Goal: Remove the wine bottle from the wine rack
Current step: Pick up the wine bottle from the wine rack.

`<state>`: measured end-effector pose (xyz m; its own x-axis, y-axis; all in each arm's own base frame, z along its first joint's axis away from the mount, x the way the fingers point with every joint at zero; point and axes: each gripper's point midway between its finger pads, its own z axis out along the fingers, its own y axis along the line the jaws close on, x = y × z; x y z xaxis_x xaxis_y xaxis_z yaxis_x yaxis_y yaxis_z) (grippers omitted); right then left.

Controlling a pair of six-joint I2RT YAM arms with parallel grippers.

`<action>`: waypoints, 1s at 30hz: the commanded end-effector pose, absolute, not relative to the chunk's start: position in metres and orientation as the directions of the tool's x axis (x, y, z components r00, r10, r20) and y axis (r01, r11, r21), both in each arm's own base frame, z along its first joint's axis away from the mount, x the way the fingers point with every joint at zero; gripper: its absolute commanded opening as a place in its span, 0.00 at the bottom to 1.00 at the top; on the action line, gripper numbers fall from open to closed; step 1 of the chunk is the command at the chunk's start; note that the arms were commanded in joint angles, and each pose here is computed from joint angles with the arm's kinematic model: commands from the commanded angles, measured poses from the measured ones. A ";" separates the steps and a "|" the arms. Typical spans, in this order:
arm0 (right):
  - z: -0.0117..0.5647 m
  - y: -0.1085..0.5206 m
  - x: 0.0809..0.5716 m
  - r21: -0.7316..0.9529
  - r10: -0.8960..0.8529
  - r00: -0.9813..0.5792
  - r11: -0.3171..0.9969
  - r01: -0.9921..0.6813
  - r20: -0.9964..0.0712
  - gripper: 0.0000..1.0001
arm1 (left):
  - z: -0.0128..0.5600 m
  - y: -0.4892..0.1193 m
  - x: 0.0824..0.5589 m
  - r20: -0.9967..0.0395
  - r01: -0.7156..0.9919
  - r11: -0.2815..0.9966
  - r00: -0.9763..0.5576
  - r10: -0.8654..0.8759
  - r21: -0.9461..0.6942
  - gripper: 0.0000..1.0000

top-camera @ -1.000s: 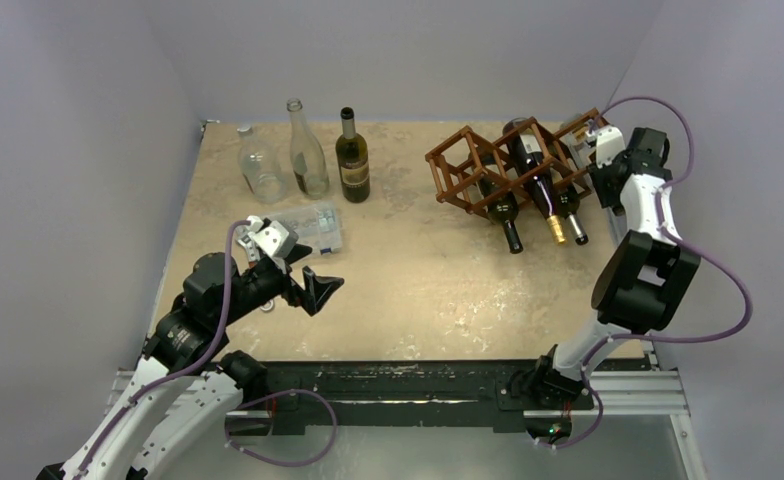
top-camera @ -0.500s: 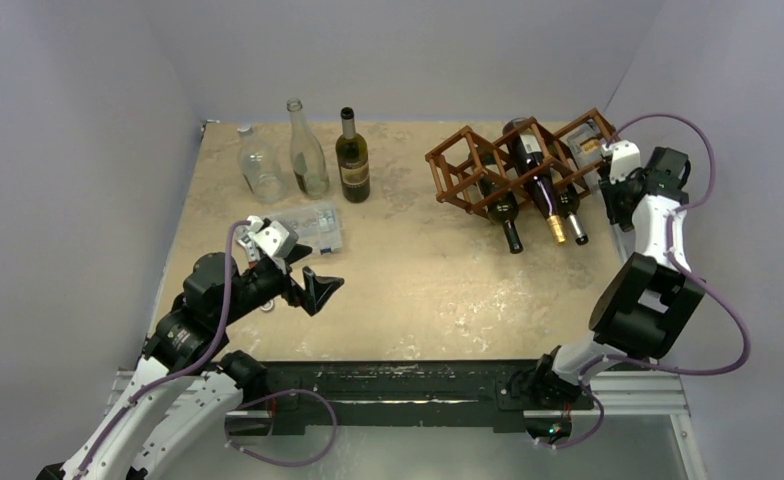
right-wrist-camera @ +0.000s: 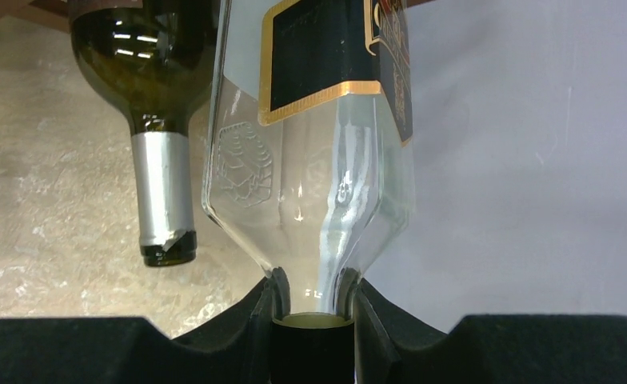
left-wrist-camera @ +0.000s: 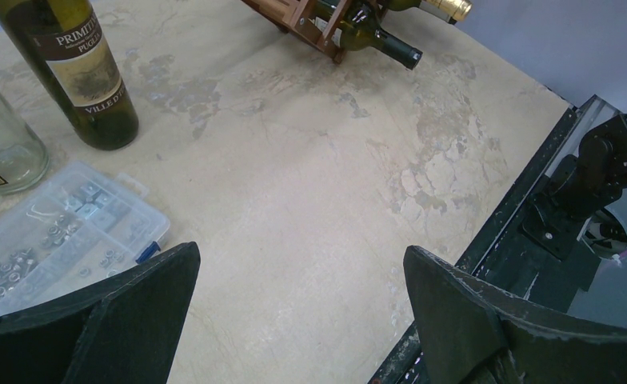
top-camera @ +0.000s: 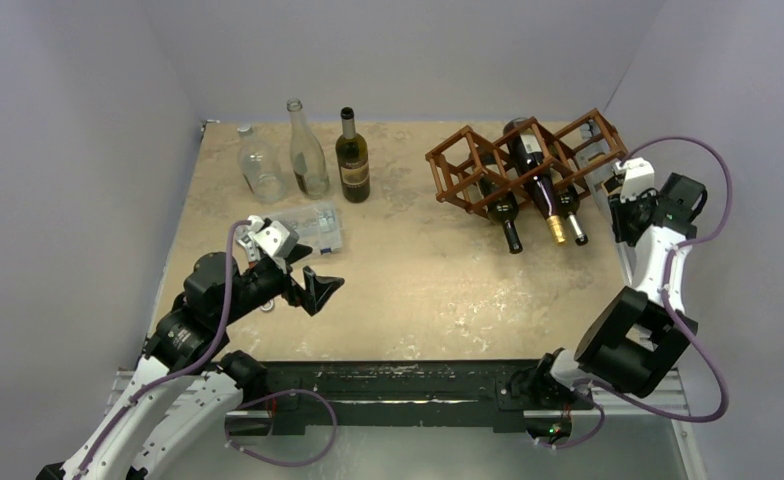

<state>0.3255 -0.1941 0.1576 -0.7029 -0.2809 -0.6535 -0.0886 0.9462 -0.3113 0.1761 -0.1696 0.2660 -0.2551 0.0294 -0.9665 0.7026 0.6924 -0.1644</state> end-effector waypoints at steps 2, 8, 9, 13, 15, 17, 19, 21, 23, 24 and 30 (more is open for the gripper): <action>0.186 -0.179 0.323 -0.318 -0.313 -0.604 0.943 -0.102 -0.733 0.00 | 0.268 -0.172 0.180 -0.974 0.713 0.687 -0.226 0.032 -0.142 1.00; 0.196 -0.171 0.314 -0.313 -0.305 -0.576 0.946 -0.088 -0.759 0.00 | 0.266 -0.172 0.180 -0.972 0.712 0.687 -0.231 0.036 -0.144 1.00; 0.196 -0.169 0.313 -0.309 -0.301 -0.573 0.947 -0.086 -0.762 0.00 | 0.266 -0.172 0.180 -0.972 0.712 0.687 -0.231 0.036 -0.144 1.00; 0.191 -0.166 0.310 -0.289 -0.278 -0.579 0.954 -0.076 -0.767 0.00 | 0.265 -0.172 0.181 -0.972 0.711 0.689 -0.233 0.038 -0.143 1.00; 0.190 -0.164 0.308 -0.276 -0.268 -0.584 0.958 -0.077 -0.766 0.00 | 0.264 -0.172 0.181 -0.971 0.711 0.689 -0.235 0.040 -0.143 1.00; 0.195 -0.162 0.308 -0.268 -0.258 -0.577 0.961 -0.070 -0.775 0.00 | 0.264 -0.172 0.182 -0.971 0.709 0.691 -0.235 0.041 -0.143 1.00; 0.204 -0.161 0.307 -0.267 -0.251 -0.564 0.962 -0.056 -0.787 0.00 | 0.264 -0.172 0.182 -0.971 0.708 0.692 -0.234 0.042 -0.140 1.00; 0.210 -0.161 0.308 -0.266 -0.243 -0.557 0.963 -0.041 -0.794 0.00 | 0.264 -0.172 0.183 -0.971 0.707 0.693 -0.233 0.042 -0.140 1.00; 0.214 -0.162 0.307 -0.266 -0.239 -0.559 0.963 -0.035 -0.794 0.00 | 0.263 -0.172 0.183 -0.970 0.706 0.694 -0.237 0.045 -0.141 1.00; 0.216 -0.163 0.307 -0.268 -0.239 -0.560 0.963 -0.031 -0.793 0.00 | 0.263 -0.172 0.183 -0.970 0.706 0.694 -0.238 0.045 -0.141 1.00; 0.230 -0.162 0.305 -0.288 -0.252 -0.537 0.957 -0.018 -0.805 0.00 | 0.262 -0.172 0.184 -0.970 0.705 0.696 -0.238 0.048 -0.139 1.00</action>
<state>0.2972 -0.1712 0.1846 -0.6397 -0.2133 -0.7384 -0.0123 0.9634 -0.2676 0.1790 -0.1709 0.2558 -0.2751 0.0507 -0.9601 0.6997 0.6954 -0.1638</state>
